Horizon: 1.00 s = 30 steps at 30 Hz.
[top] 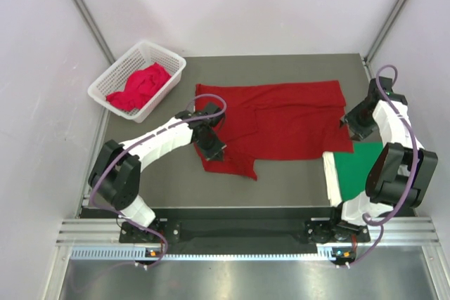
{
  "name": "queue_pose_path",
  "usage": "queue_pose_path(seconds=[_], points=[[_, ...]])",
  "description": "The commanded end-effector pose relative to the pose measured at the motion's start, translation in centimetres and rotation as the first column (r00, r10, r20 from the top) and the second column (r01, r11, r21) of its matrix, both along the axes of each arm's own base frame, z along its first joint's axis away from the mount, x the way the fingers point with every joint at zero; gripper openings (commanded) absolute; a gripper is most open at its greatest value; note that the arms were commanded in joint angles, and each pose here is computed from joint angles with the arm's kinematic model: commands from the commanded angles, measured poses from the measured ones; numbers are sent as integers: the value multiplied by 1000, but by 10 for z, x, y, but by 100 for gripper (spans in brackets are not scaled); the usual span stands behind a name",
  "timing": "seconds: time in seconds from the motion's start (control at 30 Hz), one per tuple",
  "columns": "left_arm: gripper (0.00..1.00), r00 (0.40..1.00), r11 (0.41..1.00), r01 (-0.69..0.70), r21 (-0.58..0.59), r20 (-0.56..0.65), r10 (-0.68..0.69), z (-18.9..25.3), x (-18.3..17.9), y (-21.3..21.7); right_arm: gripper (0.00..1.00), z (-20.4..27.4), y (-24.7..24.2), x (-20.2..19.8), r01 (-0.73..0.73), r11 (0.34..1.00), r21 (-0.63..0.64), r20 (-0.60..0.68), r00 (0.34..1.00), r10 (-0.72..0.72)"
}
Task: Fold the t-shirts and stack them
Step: Fold the tshirt
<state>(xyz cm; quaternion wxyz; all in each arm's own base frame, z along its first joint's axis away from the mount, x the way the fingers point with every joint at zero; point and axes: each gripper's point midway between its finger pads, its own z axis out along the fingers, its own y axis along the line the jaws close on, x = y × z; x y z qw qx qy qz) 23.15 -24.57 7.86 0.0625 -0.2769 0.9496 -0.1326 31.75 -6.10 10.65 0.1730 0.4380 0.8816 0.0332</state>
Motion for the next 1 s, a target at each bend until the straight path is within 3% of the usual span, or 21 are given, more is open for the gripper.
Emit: queue_pose_path(seconds=[0.0, 0.27, 0.53, 0.97], points=[[0, 998, 1000, -8, 14, 69, 8, 16, 25, 14, 51, 20, -3, -17, 21, 1000, 0, -1, 1000, -21], [0, 989, 999, -10, -45, 149, 17, 28, 62, 26, 49, -3, 10, -47, 65, 997, 42, -60, 996, -63], [0, 968, 998, 57, -14, 246, -52, 49, 89, 30, 48, -18, 0, -43, 168, 985, 23, -74, 983, -166], [0, 955, 996, 94, 6, 282, -92, 57, 102, 29, 46, -35, -26, -49, 298, 953, -47, -118, 946, -302]])
